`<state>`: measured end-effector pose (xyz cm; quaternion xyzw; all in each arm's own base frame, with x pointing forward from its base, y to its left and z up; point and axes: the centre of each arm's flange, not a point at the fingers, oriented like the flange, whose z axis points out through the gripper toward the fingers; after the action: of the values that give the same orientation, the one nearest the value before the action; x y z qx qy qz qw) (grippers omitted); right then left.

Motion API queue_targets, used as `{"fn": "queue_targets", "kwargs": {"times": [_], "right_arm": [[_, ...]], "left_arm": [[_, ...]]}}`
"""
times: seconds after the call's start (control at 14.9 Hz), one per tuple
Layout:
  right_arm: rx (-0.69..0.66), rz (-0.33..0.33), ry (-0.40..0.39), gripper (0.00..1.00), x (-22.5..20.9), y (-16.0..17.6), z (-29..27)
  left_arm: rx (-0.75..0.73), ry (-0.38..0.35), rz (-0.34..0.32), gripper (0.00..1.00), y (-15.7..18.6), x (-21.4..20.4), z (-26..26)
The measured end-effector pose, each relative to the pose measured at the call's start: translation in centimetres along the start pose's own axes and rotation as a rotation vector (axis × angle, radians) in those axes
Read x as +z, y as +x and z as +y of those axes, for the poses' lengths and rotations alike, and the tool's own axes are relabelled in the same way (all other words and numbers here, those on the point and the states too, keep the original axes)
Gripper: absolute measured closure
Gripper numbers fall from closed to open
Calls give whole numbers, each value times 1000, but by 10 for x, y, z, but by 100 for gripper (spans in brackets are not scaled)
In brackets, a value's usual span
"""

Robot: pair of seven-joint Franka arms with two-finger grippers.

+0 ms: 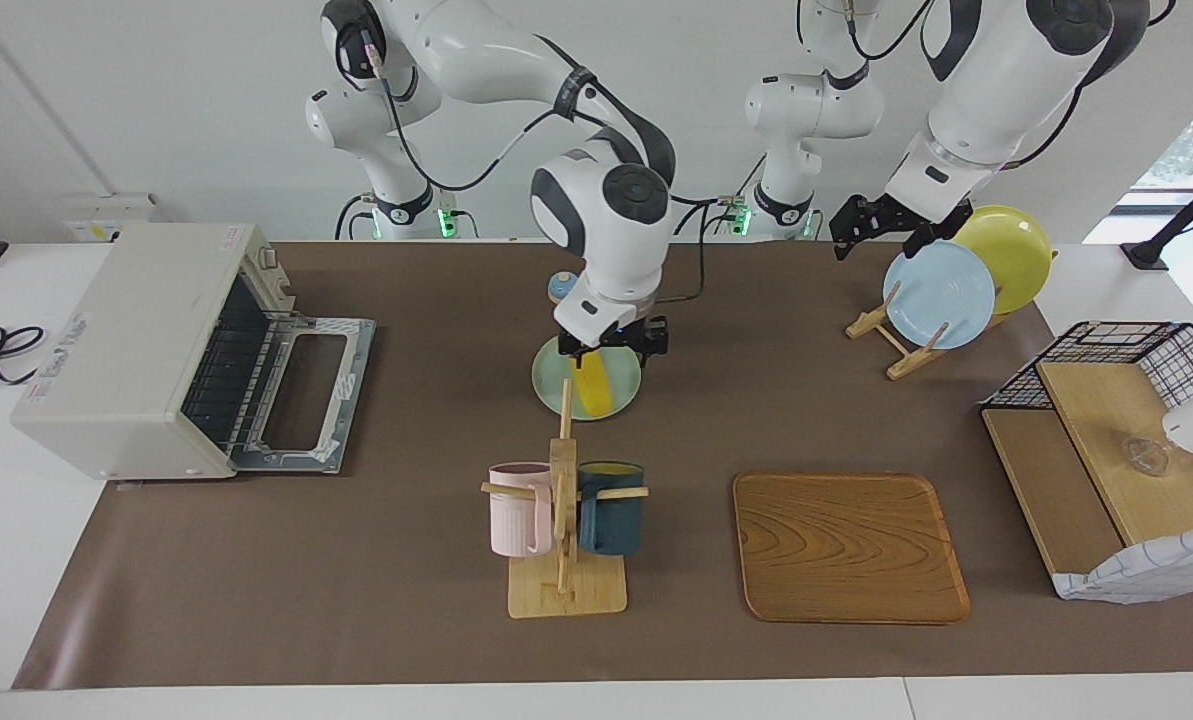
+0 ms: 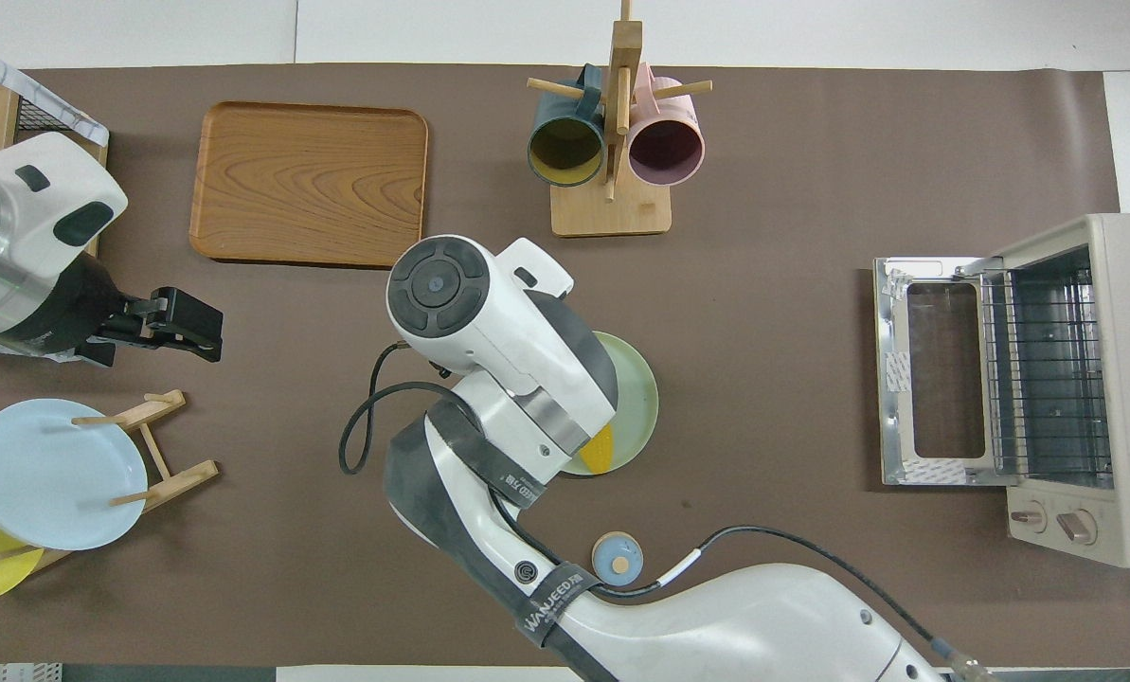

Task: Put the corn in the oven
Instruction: 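Grasp the plate rim with the right gripper and lift it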

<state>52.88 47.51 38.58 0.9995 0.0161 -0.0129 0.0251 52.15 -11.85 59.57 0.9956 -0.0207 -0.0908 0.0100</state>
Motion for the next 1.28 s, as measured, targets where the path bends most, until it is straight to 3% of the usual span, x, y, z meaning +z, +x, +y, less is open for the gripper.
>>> {"fn": "queue_targets", "kwargs": {"times": [0.54,0.67,0.81,0.94,1.01,1.28], "right_arm": [[-68,15,-2,0,62,-36,-14],[-101,11,-28,17,71,-44,-6],[-131,3,-37,22,74,-49,1],[-135,4,-36,48,76,-51,5],[-135,7,-33,52,78,-52,5],[-138,4,-35,55,83,-57,8]], "left_arm": [[0,-6,28,0,2,-4,0],[0,-6,29,0,2,-5,1],[0,-6,31,0,2,-5,1],[-1,-6,32,0,2,-5,0],[-2,-7,32,0,3,-5,0],[-5,-7,32,0,3,-5,-2]]}}
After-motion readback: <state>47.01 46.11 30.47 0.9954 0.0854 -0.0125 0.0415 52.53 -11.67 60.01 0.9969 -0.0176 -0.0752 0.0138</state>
